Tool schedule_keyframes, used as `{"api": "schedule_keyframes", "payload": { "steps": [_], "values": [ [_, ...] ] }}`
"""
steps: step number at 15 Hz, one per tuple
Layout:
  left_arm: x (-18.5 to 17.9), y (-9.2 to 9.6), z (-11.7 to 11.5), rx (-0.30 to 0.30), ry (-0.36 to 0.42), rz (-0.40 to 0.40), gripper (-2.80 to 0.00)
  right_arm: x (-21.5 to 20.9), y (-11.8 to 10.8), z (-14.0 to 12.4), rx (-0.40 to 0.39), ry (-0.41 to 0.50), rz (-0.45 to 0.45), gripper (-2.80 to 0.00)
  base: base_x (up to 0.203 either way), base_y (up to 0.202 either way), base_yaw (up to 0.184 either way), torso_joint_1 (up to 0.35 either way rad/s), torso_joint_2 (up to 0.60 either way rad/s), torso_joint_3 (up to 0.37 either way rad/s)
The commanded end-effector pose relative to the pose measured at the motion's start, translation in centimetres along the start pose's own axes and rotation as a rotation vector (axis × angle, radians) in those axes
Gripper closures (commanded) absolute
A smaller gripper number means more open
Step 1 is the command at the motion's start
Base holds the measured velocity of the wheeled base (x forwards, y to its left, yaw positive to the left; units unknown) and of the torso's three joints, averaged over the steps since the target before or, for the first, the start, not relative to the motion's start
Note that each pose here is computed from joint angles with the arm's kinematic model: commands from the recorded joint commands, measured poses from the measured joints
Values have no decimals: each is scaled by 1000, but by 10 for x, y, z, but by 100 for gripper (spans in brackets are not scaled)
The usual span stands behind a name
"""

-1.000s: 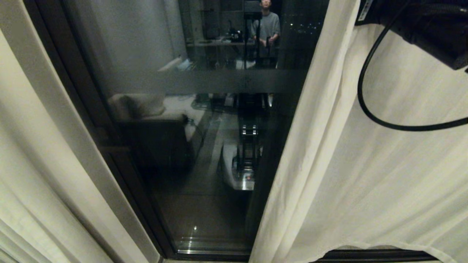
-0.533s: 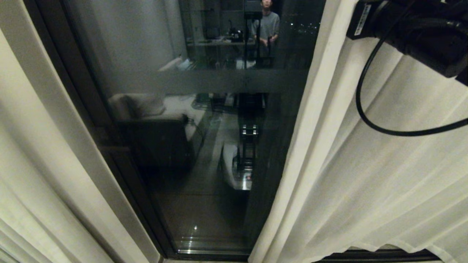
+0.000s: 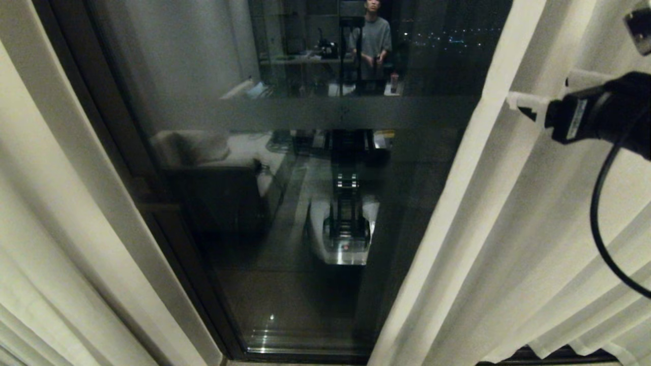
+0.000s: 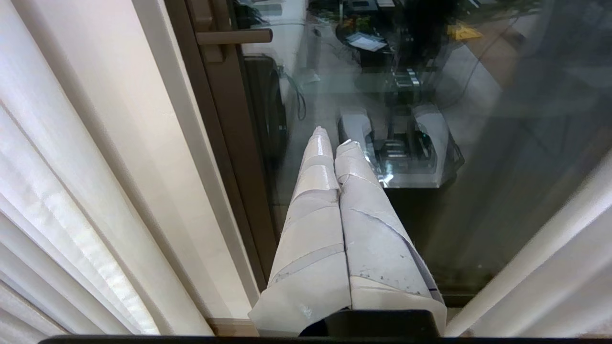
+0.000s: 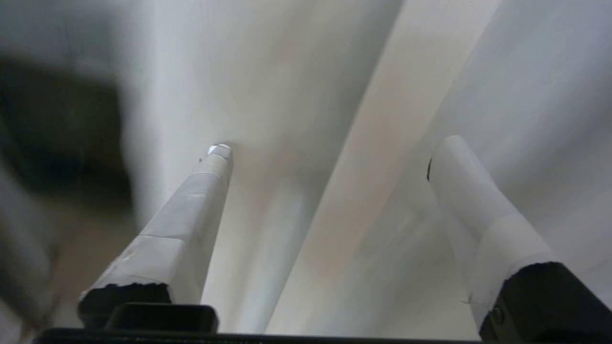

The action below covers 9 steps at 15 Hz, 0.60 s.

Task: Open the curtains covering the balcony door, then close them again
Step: Close the inner curtains on both sides

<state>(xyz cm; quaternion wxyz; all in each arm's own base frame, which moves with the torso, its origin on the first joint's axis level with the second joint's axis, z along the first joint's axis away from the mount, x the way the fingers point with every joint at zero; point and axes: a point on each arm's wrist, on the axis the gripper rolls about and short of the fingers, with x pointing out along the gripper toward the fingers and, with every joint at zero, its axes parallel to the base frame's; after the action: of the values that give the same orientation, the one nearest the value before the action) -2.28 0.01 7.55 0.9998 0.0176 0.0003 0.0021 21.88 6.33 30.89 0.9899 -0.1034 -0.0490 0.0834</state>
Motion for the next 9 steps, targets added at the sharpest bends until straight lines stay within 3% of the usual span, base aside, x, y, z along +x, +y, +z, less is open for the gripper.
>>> {"api": "schedule_keyframes", "payload": {
  "steps": [1,6,7,9],
  "values": [
    [0,0,0,0,0,0,0,-53,-8,-16,-3,23,-22,-280,0,0,0,0,0,0],
    [0,0,0,0,0,0,0,-90,-7,-43,-12,100,-19,-280,0,0,0,0,0,0],
    [0,0,0,0,0,0,0,-92,-7,-43,-11,97,-20,0,0,0,0,0,0,0],
    [0,0,0,0,0,0,0,-95,-8,-43,-11,96,-25,0,0,0,0,0,0,0]
  ]
}}
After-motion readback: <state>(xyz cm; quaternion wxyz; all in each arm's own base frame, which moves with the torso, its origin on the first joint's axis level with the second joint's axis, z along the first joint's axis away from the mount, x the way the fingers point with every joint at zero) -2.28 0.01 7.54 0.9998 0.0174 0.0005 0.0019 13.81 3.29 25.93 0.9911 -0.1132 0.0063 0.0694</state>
